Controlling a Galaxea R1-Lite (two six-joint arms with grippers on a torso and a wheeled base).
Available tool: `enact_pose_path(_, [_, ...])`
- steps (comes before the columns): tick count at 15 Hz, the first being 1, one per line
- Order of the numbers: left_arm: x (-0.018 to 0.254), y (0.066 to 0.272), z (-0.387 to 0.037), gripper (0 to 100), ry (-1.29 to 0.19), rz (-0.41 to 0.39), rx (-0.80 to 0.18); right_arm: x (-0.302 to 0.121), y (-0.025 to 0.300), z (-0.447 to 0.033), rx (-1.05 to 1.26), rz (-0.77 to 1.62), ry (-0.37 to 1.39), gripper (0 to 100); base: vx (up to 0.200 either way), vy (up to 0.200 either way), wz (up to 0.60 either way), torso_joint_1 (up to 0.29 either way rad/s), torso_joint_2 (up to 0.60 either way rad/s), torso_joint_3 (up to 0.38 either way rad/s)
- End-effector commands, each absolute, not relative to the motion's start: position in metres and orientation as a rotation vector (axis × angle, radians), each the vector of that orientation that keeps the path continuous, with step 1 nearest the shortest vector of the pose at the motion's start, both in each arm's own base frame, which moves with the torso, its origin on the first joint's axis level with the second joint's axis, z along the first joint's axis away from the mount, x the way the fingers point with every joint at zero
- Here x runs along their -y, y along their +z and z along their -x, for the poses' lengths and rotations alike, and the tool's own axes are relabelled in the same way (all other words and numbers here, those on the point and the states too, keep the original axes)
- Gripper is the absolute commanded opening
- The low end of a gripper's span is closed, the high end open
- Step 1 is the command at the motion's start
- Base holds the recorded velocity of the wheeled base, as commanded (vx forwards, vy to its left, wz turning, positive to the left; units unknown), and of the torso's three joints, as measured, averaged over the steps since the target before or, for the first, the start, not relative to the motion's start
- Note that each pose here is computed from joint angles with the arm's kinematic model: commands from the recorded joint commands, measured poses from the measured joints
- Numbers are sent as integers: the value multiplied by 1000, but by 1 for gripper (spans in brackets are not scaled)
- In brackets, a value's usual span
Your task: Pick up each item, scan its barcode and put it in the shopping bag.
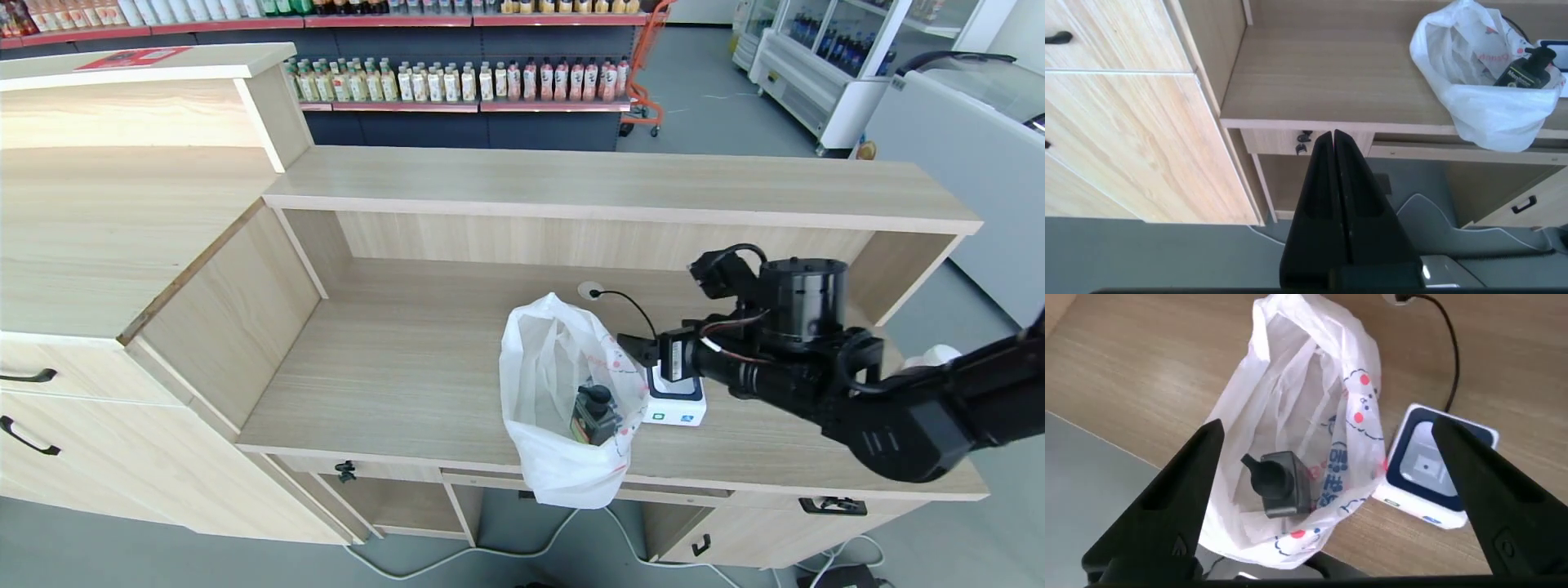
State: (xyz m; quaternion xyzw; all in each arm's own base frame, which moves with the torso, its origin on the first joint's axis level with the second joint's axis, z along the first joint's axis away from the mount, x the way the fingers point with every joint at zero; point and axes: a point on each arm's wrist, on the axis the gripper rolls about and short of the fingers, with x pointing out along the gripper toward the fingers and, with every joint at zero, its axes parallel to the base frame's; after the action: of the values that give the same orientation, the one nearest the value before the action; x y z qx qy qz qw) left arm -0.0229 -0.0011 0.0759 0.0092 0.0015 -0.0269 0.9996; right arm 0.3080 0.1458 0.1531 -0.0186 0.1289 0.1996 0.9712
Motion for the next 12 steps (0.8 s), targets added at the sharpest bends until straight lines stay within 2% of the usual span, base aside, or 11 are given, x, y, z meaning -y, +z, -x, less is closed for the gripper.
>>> enact_pose_path(1, [1, 76, 23, 0, -54, -18, -3, -79, 219, -235, -167, 5, 283, 100, 0, 0, 0, 0, 0, 0])
enact_pose_path(4, [1, 76, 23, 0, -54, -18, -3, -41, 228, -192, -189, -2, 163, 100, 0, 0, 0, 0, 0, 0])
enact_pose_path(8, [1, 76, 23, 0, -54, -18, -3, -19, 196, -131, -201, 1, 57, 100, 0, 0, 0, 0, 0, 0])
enact_pose_path(12, [1, 76, 23, 0, -54, -18, -4, -13, 191, -112, -192, -2, 23, 100, 0, 0, 0, 0, 0, 0])
